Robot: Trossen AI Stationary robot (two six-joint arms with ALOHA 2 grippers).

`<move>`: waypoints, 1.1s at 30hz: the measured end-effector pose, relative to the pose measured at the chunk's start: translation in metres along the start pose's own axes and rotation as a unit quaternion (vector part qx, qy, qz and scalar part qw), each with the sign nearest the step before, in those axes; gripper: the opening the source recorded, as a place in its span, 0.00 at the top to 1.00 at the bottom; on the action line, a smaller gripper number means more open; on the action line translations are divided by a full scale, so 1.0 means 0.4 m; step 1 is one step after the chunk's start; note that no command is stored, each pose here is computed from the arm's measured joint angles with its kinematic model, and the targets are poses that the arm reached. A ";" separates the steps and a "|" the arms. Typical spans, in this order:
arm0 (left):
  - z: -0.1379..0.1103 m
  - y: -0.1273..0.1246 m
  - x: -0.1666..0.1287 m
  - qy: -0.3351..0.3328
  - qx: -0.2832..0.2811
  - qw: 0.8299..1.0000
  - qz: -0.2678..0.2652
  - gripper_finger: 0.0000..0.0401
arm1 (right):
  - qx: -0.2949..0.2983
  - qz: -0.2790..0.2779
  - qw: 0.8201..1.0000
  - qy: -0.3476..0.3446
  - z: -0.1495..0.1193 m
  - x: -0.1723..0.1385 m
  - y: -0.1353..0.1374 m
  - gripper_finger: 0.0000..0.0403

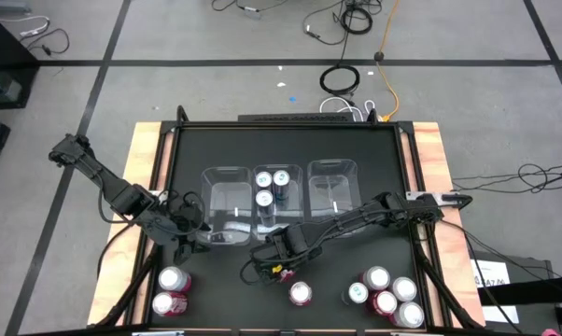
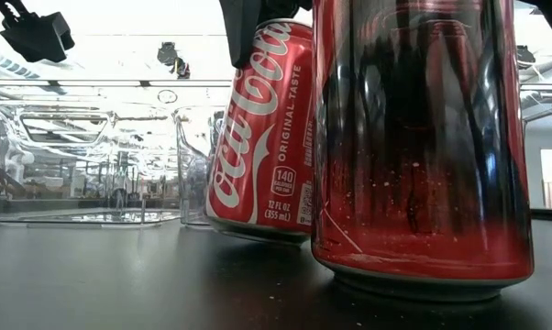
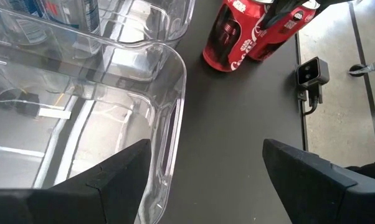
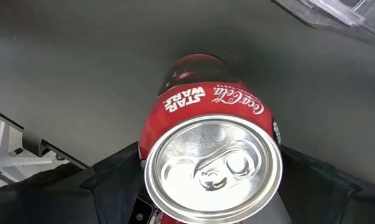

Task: Sort soda cans
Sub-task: Put the red soda can into the left transparent bin

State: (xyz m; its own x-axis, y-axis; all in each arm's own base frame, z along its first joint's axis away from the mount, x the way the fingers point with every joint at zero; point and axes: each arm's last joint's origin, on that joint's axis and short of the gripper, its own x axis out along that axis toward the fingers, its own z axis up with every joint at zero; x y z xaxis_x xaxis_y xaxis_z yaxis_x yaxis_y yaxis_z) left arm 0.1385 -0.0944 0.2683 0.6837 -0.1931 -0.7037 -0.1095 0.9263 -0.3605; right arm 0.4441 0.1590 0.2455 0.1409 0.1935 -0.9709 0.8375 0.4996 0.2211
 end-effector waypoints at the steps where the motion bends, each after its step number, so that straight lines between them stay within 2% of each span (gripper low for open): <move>1: 0.000 0.000 0.000 0.000 0.000 1.000 0.000 0.21 | -0.002 0.000 1.000 0.000 0.000 0.000 0.000 0.21; 7: 0.000 0.000 0.000 0.000 0.000 1.000 0.000 0.21 | -0.016 0.000 1.000 -0.005 0.001 0.000 0.000 0.20; 18: 0.000 0.000 0.000 0.000 0.000 1.000 0.000 0.21 | -0.012 0.001 1.000 -0.006 0.002 -0.001 0.001 0.02; 33: 0.000 0.000 0.000 0.000 0.000 1.000 0.000 0.21 | -0.022 0.042 0.999 -0.011 -0.001 -0.029 0.012 0.01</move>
State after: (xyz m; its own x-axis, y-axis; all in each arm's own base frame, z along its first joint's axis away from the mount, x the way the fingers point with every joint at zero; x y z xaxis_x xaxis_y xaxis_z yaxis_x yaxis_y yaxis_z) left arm 0.1385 -0.0943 0.2683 0.6838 -0.1929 -0.7037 -0.1095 0.9264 -0.3603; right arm 0.4465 0.1595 0.2579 0.2216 0.2174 -0.9506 0.7988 0.5187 0.3048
